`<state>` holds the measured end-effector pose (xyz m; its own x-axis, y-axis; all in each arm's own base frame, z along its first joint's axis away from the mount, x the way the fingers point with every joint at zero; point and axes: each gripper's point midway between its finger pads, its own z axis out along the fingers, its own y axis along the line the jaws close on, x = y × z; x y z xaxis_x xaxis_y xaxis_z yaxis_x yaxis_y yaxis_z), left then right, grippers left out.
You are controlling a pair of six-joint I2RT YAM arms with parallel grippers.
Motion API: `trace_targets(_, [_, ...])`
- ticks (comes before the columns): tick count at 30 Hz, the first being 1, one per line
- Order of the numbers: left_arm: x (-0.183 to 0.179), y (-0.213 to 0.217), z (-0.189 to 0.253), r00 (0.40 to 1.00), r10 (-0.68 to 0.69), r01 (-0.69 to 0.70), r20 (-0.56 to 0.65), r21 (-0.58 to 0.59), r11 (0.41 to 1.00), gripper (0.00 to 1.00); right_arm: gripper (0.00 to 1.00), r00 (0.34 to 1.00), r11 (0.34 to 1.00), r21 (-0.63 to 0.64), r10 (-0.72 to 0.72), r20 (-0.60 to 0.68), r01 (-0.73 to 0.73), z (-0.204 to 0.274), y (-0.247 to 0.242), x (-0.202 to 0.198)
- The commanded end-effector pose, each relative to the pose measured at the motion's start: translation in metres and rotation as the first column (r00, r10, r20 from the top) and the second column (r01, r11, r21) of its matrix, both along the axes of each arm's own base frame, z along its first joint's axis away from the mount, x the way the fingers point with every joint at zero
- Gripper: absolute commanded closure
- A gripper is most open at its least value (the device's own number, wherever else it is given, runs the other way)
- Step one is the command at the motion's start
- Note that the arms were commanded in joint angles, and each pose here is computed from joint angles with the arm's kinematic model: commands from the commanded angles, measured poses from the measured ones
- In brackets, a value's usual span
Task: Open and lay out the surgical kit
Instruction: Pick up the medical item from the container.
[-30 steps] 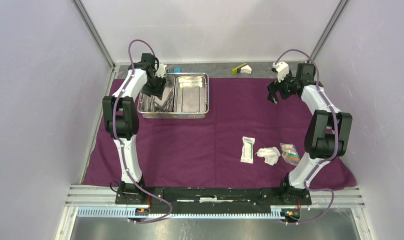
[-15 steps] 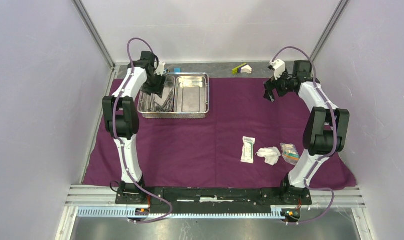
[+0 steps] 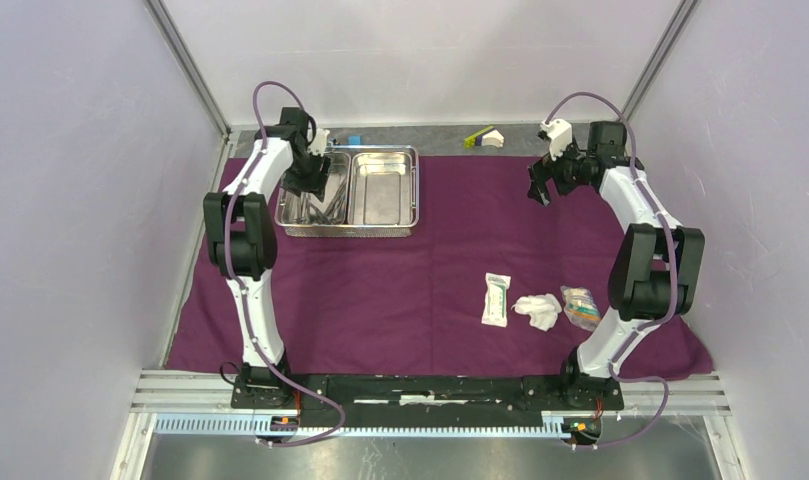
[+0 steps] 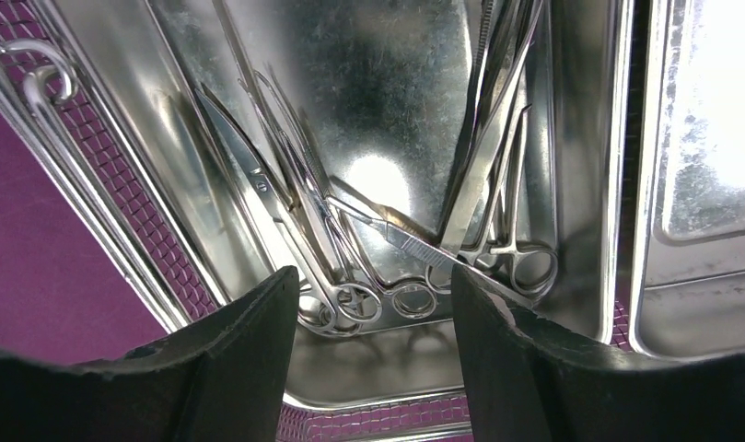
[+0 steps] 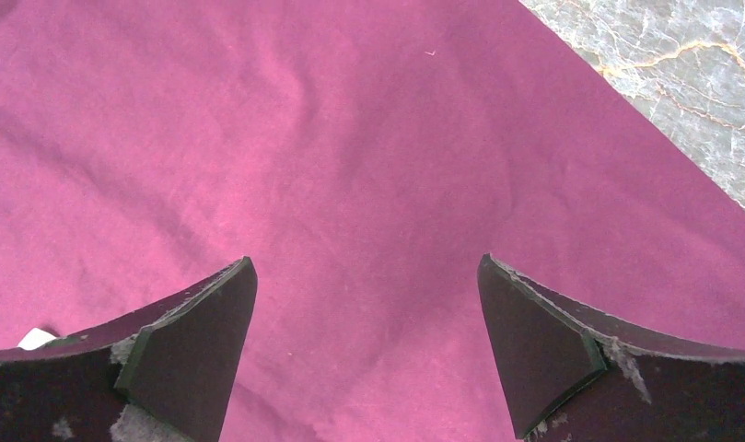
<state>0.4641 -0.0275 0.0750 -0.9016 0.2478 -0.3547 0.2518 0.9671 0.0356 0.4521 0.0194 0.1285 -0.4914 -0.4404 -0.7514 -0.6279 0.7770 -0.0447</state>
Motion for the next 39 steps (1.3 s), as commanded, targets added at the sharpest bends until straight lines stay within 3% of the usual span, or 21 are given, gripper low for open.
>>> trace_targets(1, [0.007,-0.002,0.042,0.993,0.034,-0.030,0.109,-0.032,0.999,0.32,0.03,0.998,1.000,-0.002,0.029,0.062,-0.029,0.025,0.007,-0.005])
trace_targets(12, [-0.007,-0.003,0.033,0.991,-0.008,0.013,0.133,-0.036,0.999,0.30,0.03,0.995,0.981,-0.189,-0.015,0.100,0.034,0.022,-0.024,0.001])
trace_targets(18, [-0.016,-0.012,0.044,0.993,-0.057,0.065,0.107,-0.070,0.995,0.30,0.03,0.998,0.952,-0.301,-0.039,0.049,0.052,-0.002,-0.044,-0.024])
trace_targets(24, [-0.026,-0.020,0.042,0.998,-0.018,0.026,0.064,-0.122,0.992,0.31,0.03,0.996,0.955,-0.286,-0.061,0.062,0.076,-0.004,-0.042,-0.027])
trace_targets(32, [-0.032,-0.012,0.040,0.999,0.003,-0.002,0.054,-0.027,1.000,0.30,0.03,0.986,0.927,-0.343,-0.118,0.115,0.151,0.025,-0.056,-0.016])
trace_targets(39, [-0.023,-0.009,0.028,0.999,0.014,-0.015,0.051,0.010,1.000,0.33,0.03,0.989,0.888,-0.441,-0.083,0.126,0.131,0.039,-0.060,-0.010])
